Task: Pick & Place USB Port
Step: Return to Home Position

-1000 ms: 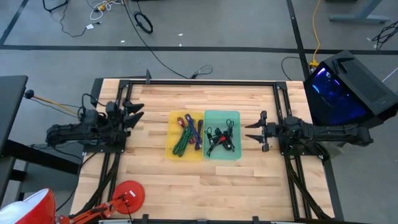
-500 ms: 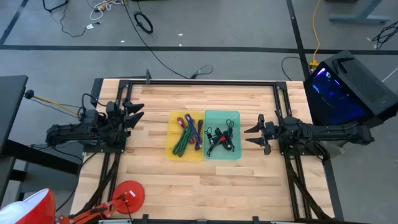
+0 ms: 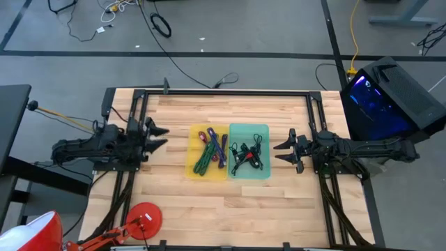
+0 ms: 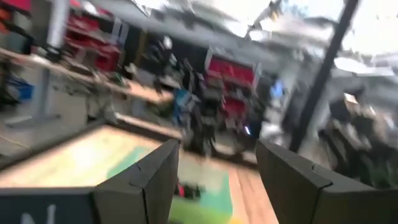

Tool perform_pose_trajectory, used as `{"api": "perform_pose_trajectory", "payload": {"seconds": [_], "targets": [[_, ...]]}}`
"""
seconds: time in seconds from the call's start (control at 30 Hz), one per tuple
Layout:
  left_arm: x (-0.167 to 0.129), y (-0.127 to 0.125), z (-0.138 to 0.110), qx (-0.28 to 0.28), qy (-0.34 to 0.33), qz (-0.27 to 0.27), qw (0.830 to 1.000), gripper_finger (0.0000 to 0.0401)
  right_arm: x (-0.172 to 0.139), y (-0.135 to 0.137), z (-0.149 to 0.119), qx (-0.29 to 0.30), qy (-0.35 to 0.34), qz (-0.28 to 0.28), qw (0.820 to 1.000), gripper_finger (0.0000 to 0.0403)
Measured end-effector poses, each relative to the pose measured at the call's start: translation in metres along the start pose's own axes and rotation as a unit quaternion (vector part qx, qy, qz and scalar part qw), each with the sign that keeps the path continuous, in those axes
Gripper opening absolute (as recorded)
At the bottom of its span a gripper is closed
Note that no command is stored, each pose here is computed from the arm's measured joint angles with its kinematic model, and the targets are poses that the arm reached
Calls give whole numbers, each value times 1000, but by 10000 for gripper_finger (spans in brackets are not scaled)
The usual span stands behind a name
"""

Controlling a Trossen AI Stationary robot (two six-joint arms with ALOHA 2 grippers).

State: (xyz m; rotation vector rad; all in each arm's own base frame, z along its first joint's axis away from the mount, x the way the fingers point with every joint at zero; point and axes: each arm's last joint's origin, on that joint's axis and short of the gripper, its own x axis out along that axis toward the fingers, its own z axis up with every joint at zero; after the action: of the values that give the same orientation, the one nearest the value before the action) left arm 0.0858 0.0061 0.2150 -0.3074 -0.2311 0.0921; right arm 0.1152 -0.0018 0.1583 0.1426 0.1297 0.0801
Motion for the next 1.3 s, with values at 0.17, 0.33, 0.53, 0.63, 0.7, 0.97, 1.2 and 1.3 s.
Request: {"api": "perform_pose_trajectory", "payload": {"seconds": [0.17, 0.33, 0.53, 0.63, 0.7, 0.97, 1.2, 1.3], "targets": [[2, 4, -22, 41, 46, -44, 997, 220, 0, 0, 0, 0, 0, 0, 1000, 174], [2, 9, -42, 69, 79, -51, 993, 220, 0, 0, 0, 0, 0, 0, 1000, 174], [2, 8, -40, 97, 70, -65, 991, 220, 0, 0, 0, 0, 0, 0, 1000, 174], [1, 8, -45, 104, 96, -77, 987, 220, 0, 0, 0, 0, 0, 0, 1000, 174], [1, 9, -45, 108, 99, -71, 987, 220, 0, 0, 0, 0, 0, 0, 1000, 174], [1, 10, -44, 26, 94, -45, 994, 220, 0, 0, 0, 0, 0, 0, 1000, 174], [2, 9, -44, 12, 92, -44, 995, 220, 0, 0, 0, 0, 0, 0, 1000, 174], [2, 9, -44, 12, 92, -44, 995, 220, 0, 0, 0, 0, 0, 0, 1000, 174]]}}
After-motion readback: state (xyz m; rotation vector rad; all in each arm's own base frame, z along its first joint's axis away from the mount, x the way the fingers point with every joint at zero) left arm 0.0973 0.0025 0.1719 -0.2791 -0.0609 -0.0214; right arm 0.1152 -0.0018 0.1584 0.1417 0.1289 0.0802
